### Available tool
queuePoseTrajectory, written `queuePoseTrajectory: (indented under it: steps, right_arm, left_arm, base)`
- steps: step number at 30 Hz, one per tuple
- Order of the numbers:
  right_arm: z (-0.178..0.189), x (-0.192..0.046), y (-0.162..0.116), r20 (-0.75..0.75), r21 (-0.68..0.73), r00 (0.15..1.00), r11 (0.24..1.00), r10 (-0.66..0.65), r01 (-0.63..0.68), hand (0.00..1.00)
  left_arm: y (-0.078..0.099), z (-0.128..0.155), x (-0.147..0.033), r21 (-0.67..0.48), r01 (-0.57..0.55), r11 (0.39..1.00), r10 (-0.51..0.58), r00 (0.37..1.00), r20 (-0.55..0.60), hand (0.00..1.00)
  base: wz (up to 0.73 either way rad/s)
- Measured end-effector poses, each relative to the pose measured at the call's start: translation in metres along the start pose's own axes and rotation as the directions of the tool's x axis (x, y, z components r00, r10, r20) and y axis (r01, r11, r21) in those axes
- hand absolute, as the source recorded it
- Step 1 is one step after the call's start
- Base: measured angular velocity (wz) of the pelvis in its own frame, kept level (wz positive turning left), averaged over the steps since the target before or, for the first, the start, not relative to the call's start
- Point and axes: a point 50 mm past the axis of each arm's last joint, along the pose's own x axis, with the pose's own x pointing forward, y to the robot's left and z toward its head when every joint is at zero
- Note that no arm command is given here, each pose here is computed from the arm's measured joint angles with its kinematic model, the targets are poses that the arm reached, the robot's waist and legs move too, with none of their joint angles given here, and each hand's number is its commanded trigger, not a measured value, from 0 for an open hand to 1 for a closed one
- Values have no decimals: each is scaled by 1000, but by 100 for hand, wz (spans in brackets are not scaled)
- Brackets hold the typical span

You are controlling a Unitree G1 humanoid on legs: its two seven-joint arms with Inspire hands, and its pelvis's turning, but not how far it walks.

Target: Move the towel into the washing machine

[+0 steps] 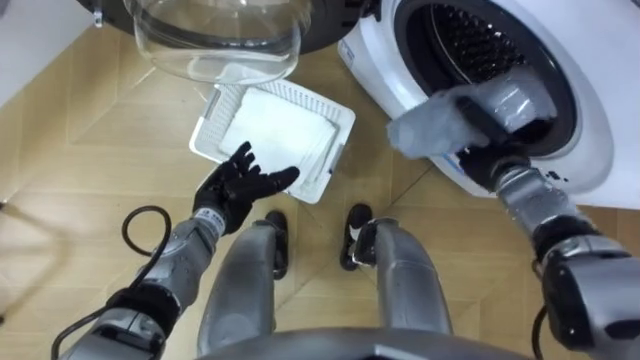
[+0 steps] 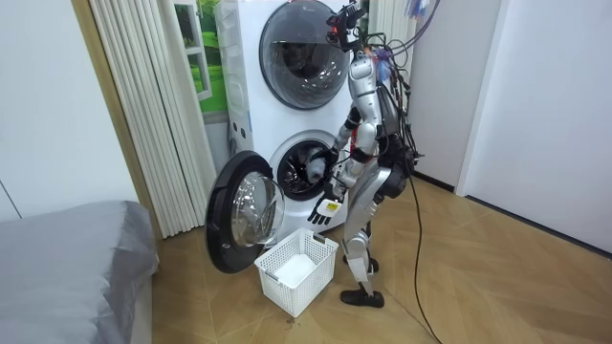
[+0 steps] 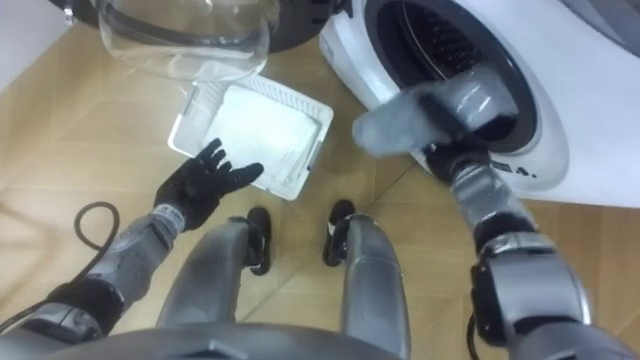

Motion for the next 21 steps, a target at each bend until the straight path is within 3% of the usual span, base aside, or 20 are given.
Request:
queuePoseTrajectory:
  steps: [5,7,8,10,21]
  right_arm:
    - [22,3,31,50,249,997,966,53,-64,100]
    - [26,4,35,52,312,998,949,32,-47,82]
    - [28,4,36,54,326,998,944,30,-47,64]
    - [33,4,45,57,367,998,929,22,-42,0]
    - [45,2,40,44,525,996,850,-81,46,0]
  left_arm:
    - [5,1,-2,8,-41,999,41,999,11,0]
    - [4,4,-2,18,-48,999,47,999,23,0]
    - [4,5,-2,13,-49,999,48,998,32,0]
    - [5,8,-2,-7,-65,998,66,997,50,0]
    - [2,18,-2,21,-71,997,69,993,95,0]
  base:
    - [21]
    - [10]
    - [9]
    - [-2]
    - [2]
